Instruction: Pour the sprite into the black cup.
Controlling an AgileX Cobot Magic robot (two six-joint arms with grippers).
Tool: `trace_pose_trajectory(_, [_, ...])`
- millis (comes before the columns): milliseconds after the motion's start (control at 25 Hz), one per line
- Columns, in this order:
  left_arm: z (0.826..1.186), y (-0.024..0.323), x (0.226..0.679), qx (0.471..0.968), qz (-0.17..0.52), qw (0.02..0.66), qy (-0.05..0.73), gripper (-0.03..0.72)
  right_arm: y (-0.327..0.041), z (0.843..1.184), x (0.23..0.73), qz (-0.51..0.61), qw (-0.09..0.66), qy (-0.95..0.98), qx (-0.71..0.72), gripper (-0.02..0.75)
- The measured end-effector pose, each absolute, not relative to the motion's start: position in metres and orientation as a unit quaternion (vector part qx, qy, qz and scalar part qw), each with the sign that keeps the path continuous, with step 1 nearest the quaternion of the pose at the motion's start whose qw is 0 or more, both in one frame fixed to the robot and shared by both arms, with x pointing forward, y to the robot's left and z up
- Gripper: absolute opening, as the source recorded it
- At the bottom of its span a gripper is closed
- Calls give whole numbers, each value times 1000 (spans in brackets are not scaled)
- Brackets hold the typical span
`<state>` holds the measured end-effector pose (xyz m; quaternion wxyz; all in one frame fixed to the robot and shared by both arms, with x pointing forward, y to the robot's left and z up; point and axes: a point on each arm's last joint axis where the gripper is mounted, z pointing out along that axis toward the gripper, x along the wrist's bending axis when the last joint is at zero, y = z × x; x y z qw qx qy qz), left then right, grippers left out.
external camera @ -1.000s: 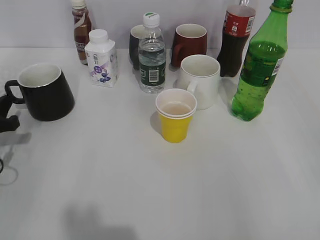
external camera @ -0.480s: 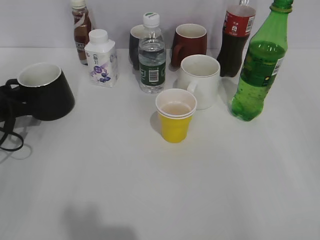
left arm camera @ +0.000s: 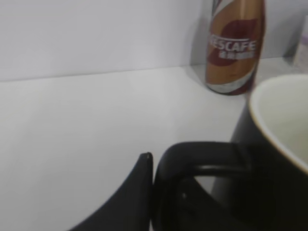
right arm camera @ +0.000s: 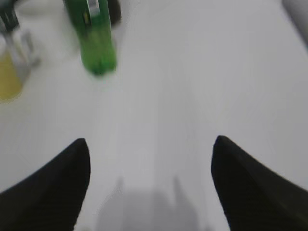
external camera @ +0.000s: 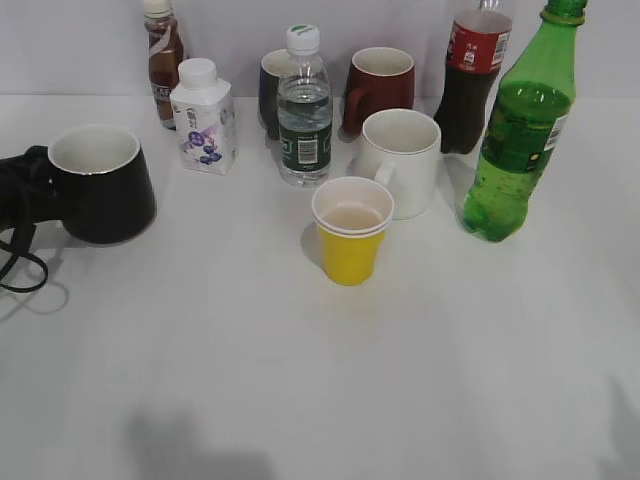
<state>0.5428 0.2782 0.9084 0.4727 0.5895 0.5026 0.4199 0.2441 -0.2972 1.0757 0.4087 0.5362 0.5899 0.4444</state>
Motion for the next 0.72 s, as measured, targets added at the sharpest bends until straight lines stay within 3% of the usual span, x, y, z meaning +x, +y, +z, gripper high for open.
trace_pose_trajectory(160, [924,277,538,593,429,480,484,50,-296,1106,277,507,492,531,468,588])
trace_pose_trajectory(320, [941,274,533,595,437,495,458,50,-292,1115,326,535,528,499,432,588])
trace_pose_trajectory(480, [953,271,528,600,441,507,434,50,-287,1097,377,523,519,514,439,588])
trace_pose_trajectory(720, [971,270,524,586,455,523,419,50,-271,1043,433,470,449,605,459,588])
